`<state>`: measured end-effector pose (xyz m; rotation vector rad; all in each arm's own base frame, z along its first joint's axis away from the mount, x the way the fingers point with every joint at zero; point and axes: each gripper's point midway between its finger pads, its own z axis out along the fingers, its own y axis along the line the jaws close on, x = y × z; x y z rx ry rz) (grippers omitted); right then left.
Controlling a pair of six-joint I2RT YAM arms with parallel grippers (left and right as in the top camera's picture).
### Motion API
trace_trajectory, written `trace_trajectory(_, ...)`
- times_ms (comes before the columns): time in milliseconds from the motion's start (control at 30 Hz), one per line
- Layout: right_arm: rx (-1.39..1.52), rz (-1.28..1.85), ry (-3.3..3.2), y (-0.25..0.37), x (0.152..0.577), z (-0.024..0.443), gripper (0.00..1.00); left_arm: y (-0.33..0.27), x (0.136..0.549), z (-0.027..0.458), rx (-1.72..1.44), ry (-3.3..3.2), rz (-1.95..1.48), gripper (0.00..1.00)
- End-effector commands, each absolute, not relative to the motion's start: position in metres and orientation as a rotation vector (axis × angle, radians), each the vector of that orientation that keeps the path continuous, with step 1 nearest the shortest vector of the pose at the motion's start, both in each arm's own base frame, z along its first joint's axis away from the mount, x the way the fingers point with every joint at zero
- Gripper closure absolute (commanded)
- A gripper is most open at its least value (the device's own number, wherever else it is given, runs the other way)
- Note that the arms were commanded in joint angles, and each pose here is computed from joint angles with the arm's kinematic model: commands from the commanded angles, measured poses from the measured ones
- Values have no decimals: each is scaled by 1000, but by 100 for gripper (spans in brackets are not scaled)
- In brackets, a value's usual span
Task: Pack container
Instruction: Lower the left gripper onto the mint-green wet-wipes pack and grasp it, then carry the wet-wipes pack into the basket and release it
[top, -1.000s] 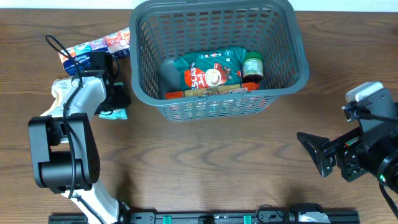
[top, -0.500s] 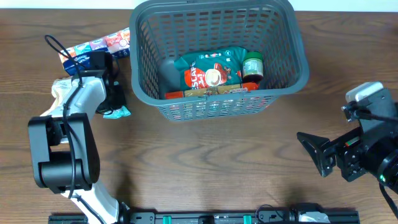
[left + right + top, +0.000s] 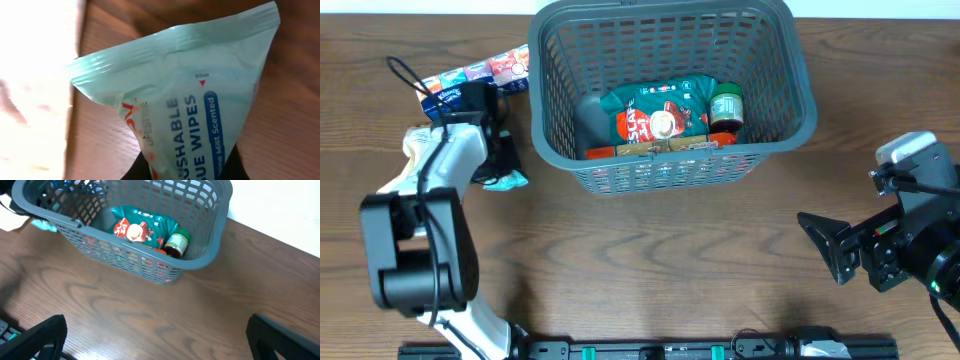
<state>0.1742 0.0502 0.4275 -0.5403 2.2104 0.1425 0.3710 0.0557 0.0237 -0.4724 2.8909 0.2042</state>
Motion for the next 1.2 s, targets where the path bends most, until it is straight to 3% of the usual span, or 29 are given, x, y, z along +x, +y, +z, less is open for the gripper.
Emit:
trace_trajectory(0, -535, 148, 2212, 51, 173, 427, 1, 70, 388, 80, -564, 2717, 163, 95)
trace_trajectory(567, -535, 148, 2212, 51, 173, 427, 1, 96, 366, 248, -602, 2231, 69, 94)
trace_trajectory(1167, -535, 148, 2212, 51, 173, 427, 1, 39, 337, 356, -311, 1940, -210, 94)
